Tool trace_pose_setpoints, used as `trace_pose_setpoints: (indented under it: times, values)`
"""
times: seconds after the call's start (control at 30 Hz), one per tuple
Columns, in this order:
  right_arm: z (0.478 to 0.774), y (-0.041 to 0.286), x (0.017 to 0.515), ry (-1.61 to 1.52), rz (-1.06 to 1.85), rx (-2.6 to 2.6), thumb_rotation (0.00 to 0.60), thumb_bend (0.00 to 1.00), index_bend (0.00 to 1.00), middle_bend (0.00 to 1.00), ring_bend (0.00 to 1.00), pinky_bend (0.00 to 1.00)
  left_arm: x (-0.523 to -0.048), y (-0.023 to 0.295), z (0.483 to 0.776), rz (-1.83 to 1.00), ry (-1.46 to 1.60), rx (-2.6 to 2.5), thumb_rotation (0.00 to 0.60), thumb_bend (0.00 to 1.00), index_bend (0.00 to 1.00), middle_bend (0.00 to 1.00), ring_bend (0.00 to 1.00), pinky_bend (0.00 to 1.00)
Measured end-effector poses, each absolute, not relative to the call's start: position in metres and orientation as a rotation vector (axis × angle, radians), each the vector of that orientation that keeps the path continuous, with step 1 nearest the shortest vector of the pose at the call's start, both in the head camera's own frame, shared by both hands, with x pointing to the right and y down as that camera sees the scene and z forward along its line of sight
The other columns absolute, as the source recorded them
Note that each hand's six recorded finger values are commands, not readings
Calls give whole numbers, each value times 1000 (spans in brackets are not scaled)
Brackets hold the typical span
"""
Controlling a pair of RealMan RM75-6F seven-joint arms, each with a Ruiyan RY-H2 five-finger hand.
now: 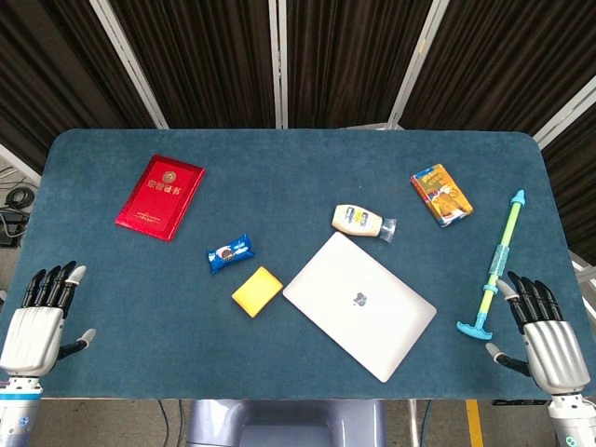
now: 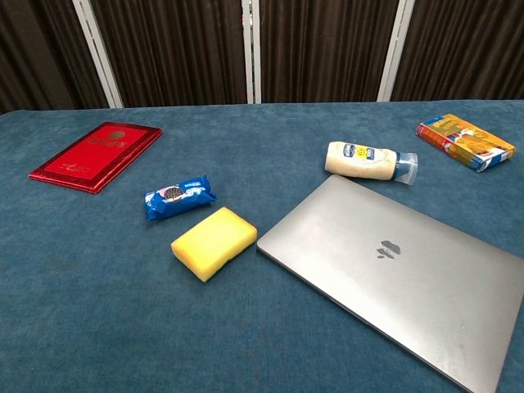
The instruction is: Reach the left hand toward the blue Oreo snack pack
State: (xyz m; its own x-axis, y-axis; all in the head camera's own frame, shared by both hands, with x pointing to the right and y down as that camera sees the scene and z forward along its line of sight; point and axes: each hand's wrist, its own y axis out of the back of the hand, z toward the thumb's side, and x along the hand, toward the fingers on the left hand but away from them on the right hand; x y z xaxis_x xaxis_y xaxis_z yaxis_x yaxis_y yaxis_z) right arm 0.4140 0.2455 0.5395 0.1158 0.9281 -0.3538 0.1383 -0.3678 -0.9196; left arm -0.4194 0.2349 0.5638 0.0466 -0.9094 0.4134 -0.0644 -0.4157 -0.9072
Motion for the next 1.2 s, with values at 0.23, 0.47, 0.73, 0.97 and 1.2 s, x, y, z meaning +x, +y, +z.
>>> trace_pose_setpoints:
  times: [0.23,0.47,0.73,0.97,1.2]
  values:
    - [541,246,413,-1049,1331,-1645,600,65,71,0,0,0,-419,234,566,-1456,1002,-1595,600,187,0,0,0,0]
    - [542,247,412,-1048,1332,-1652,600,65,71,0,0,0,-419,234,566,-1456,1007,-1595,600,187,0,0,0,0]
    - [542,245,414,-1054,1336,-1648,600,65,71,0,0,0,-408,224,570,-1421,1009,-1621,600,352,0,508,477,398]
    - [543,242,416,-1062,1335,-1646,600,65,72,0,0,0,-382,198,593,-1399,935,-1756,600,812,0,706,658,519]
    - [544,239,424,-1089,1350,-1643,600,66,71,0,0,0,-349,173,630,-1457,787,-1897,600,878,0,714,665,524]
